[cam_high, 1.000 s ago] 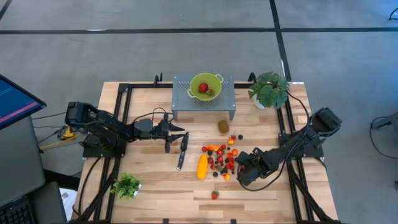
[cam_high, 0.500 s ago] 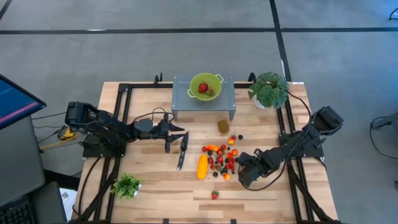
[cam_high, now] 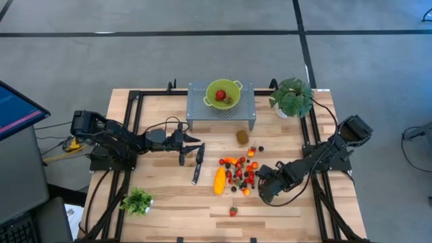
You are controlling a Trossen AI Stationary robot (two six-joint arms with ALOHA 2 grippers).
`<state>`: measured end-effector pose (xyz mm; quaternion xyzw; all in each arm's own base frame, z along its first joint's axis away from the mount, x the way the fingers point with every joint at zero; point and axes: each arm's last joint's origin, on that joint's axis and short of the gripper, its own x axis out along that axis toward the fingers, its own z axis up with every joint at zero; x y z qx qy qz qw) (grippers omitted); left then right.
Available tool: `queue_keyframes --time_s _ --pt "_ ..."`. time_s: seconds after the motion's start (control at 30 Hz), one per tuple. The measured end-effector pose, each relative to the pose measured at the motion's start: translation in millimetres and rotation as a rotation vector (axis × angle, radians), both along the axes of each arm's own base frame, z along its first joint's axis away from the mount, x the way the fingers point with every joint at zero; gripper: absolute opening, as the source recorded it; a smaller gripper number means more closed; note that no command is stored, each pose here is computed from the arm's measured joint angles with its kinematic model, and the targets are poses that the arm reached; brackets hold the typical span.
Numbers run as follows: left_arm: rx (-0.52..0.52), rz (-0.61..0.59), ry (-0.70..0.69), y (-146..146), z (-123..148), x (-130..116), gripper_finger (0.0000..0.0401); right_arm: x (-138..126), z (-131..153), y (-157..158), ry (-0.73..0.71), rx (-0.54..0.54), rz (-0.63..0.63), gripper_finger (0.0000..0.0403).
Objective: Pick & Place Fruit
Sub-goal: Put the red cherry into the green strainer bowl on the shelf
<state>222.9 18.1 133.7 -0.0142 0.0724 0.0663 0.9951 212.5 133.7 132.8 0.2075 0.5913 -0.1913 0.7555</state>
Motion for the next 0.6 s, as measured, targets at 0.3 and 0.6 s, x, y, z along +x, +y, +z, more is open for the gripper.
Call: queue_keyframes --time_s 0.3,0.6 --pt "0.000 0.003 0.000 0.1 0.0 0.0 0.0106 0.4 -0.1 0.3 -0.001 -0.010 0.053 0.0099" --pt "0.000 0.002 -0.002 0.0 0.2 0.0 0.0106 17.2 16.2 4.6 -0.055 -0.008 0.180 0.0091"
